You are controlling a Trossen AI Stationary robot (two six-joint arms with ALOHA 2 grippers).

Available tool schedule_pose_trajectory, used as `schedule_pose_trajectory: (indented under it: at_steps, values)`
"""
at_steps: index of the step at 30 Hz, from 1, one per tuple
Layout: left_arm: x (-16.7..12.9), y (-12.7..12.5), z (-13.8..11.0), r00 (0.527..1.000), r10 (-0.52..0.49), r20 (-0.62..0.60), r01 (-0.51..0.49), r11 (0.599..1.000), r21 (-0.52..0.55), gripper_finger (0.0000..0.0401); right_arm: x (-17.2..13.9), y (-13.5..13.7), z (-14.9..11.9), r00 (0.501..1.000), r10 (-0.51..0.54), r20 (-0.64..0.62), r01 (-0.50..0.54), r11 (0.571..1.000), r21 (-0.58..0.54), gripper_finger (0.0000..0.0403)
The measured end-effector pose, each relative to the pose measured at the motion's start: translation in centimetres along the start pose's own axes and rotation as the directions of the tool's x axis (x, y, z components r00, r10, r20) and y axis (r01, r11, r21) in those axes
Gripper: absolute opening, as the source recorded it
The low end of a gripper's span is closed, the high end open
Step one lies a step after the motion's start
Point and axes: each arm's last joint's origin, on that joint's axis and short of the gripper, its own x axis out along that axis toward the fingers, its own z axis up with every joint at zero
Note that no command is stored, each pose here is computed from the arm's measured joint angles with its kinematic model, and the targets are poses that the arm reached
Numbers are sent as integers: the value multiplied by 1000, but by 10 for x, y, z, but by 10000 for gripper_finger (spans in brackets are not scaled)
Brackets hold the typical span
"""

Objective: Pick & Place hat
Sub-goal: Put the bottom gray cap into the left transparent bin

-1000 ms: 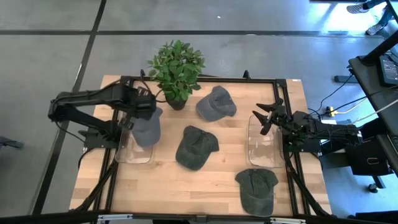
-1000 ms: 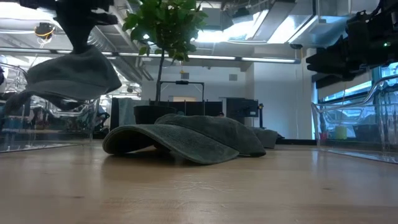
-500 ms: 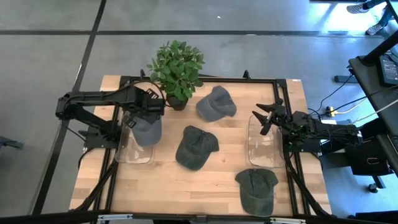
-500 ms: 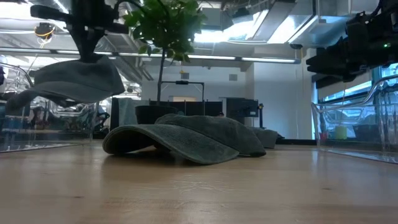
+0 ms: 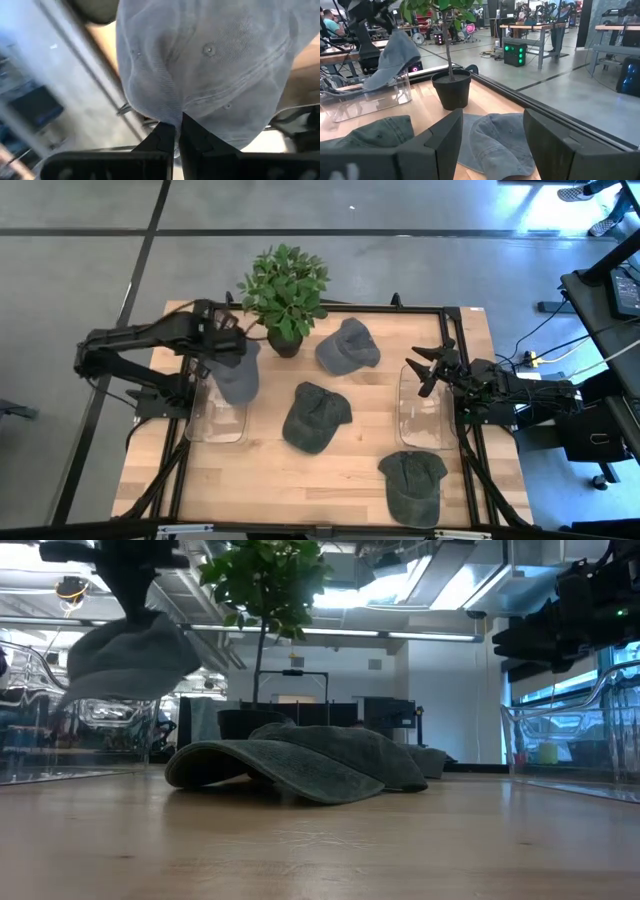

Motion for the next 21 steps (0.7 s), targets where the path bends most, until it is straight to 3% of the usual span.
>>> schedule_pose_trajectory:
  at_steps: [2, 9, 14, 21]
  values:
    - [-4, -1, -9, 999, 40, -4, -41, 999, -32, 4, 0, 0, 0, 1000, 0, 0, 0, 1000, 1, 209]
    - [-9, -3, -22, 999, 46, 29, -44, 996, -81, 4, 0, 0, 0, 1000, 0, 0, 0, 1000, 19, 209]
    - [-10, -2, -29, 993, 113, -16, -114, 993, -19, 4, 0, 0, 0, 1000, 0, 0, 0, 1000, 22, 209]
    - [-11, -3, -28, 998, 63, 29, -64, 997, 45, 4, 0, 0, 0, 1000, 0, 0, 0, 1000, 28, 209]
